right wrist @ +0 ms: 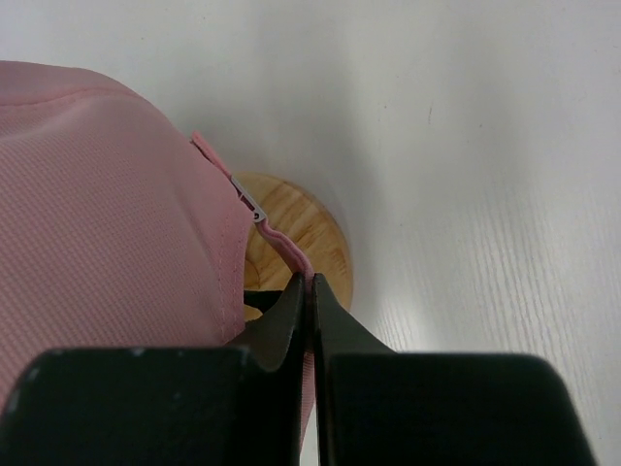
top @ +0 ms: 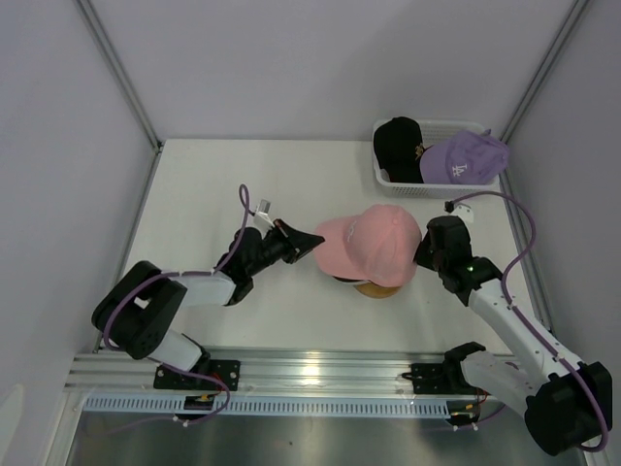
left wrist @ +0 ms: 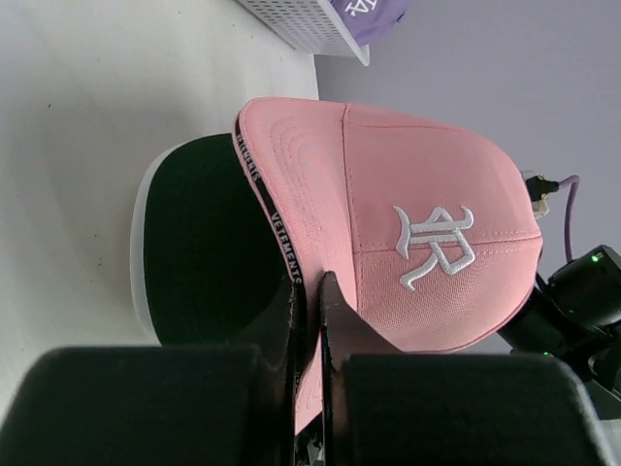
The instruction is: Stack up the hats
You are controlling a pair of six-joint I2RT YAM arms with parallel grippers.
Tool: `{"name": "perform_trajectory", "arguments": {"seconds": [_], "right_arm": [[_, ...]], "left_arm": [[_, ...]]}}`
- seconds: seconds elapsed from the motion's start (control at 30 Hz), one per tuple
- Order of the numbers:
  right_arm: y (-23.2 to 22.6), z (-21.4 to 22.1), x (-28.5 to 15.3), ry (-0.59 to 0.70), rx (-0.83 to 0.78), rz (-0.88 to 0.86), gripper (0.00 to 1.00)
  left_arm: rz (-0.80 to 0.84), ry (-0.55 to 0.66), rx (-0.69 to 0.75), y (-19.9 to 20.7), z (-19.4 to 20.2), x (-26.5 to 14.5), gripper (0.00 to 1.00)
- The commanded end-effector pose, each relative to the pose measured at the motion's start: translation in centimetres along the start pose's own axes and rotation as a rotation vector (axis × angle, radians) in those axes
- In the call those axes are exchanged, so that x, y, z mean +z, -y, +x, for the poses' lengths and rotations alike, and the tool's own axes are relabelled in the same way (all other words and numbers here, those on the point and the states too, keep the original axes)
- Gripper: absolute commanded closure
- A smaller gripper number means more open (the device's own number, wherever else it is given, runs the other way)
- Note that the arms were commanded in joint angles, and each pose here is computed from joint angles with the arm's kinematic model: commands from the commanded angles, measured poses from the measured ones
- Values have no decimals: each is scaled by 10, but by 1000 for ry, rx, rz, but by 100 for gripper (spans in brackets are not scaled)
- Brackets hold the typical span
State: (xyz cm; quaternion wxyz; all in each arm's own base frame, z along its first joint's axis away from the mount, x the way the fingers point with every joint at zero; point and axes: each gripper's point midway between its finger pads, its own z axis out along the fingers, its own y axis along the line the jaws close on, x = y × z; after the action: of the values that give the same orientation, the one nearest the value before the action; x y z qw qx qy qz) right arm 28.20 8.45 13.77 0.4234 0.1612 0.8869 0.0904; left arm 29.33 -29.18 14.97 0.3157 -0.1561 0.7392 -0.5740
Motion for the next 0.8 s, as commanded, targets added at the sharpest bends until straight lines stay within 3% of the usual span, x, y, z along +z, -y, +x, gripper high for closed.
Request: {"name": "perform_trajectory", "arguments": {"seconds": [0.0,0.13,0.4,0.77], "right_arm": [[6,3,2,2,13,15,100],[10,2,4,5,17,23,100],[21,2,6,4,22,42,100],[31,7,12,-15,28,62,100]], "left_arm": [[-157,2,103,-32,11,0,99],[-254,-17,160,-47,25,4,99],[-493,5,74,-128,38,-10,99],[-653,-14,169,-164,44,-35,99]]}}
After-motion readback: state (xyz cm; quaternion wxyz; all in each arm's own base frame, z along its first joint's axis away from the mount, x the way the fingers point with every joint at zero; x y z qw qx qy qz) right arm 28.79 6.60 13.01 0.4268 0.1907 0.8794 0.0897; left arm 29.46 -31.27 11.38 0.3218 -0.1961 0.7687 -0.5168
